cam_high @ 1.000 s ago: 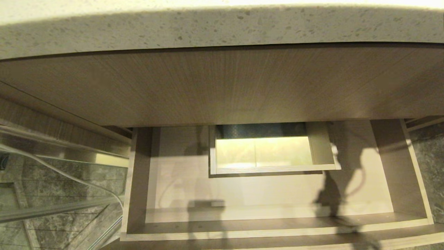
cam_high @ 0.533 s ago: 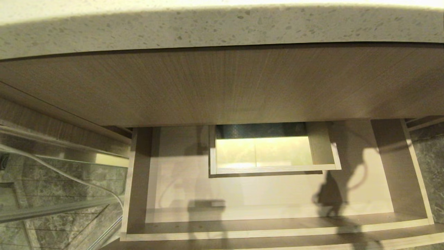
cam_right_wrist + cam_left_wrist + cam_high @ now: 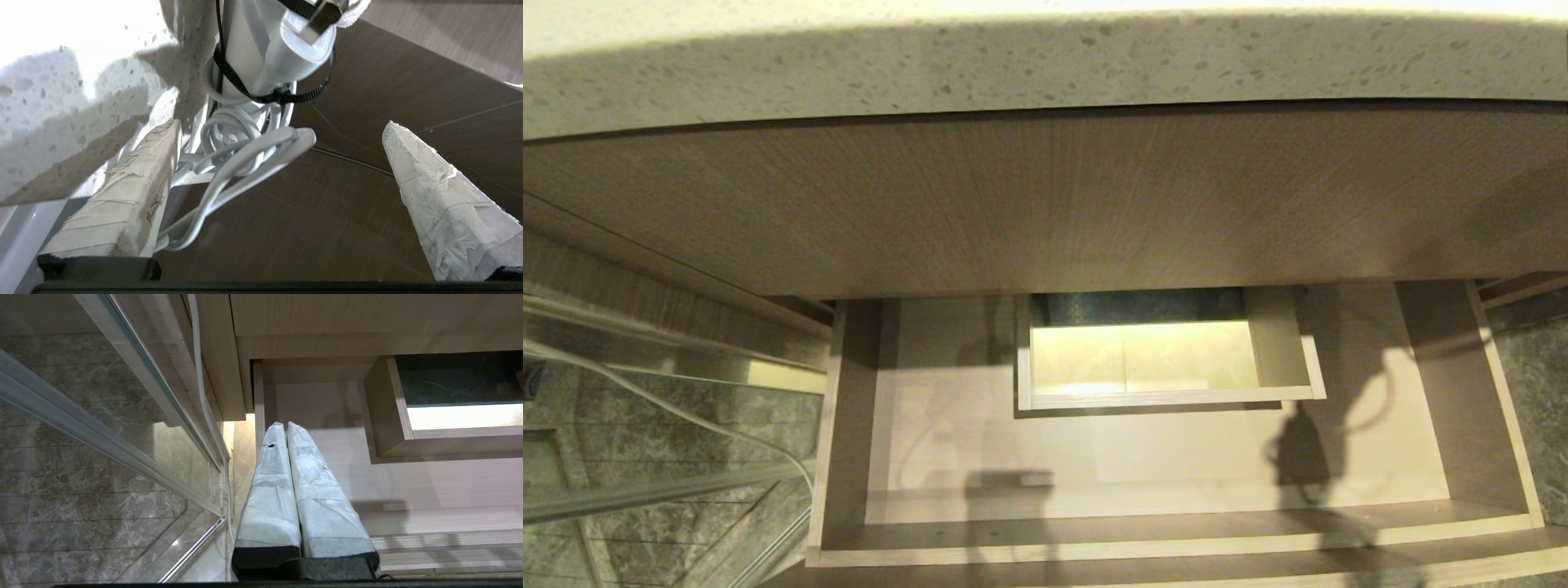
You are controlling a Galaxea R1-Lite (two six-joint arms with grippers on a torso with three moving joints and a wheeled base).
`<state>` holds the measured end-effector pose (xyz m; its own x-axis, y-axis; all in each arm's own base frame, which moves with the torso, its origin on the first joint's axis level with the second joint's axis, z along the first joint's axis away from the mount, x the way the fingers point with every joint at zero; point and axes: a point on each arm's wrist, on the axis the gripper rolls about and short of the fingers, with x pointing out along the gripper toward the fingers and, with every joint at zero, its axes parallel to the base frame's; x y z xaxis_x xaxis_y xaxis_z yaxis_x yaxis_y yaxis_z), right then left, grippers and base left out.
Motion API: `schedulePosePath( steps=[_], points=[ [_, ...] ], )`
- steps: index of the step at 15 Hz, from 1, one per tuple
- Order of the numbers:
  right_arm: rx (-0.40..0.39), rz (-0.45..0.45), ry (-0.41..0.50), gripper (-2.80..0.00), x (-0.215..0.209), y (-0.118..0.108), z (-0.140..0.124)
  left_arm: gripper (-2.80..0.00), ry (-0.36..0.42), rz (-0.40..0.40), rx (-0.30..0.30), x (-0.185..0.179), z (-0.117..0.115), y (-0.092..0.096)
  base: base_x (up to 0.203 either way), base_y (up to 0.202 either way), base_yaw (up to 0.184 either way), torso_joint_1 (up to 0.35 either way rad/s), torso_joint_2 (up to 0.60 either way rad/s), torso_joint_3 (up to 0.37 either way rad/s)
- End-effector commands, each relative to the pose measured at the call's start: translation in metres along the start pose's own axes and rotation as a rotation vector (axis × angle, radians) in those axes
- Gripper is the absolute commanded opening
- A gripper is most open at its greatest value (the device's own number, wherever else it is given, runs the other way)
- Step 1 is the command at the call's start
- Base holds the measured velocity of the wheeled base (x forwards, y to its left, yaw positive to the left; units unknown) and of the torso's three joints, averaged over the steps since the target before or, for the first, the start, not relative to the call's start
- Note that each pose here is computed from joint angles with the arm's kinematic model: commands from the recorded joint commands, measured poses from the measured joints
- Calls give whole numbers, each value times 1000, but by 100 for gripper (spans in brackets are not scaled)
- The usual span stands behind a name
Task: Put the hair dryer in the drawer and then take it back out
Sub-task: Pick up the hairdryer
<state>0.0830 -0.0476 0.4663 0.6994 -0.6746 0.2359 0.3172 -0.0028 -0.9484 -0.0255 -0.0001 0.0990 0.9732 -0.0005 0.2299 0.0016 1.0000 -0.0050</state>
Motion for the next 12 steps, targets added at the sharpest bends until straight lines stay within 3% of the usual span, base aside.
schedulePosePath(
  steps=[1,12],
  points=[
    [-10,9,3,0,6,3,2,-280,39,1,-1,1,-11,0,0,0,0,0,0,0],
    [58,-61,14,0,31,5,7,-280,39,1,-1,1,-11,0,0,0,0,0,0,0]
  ],
)
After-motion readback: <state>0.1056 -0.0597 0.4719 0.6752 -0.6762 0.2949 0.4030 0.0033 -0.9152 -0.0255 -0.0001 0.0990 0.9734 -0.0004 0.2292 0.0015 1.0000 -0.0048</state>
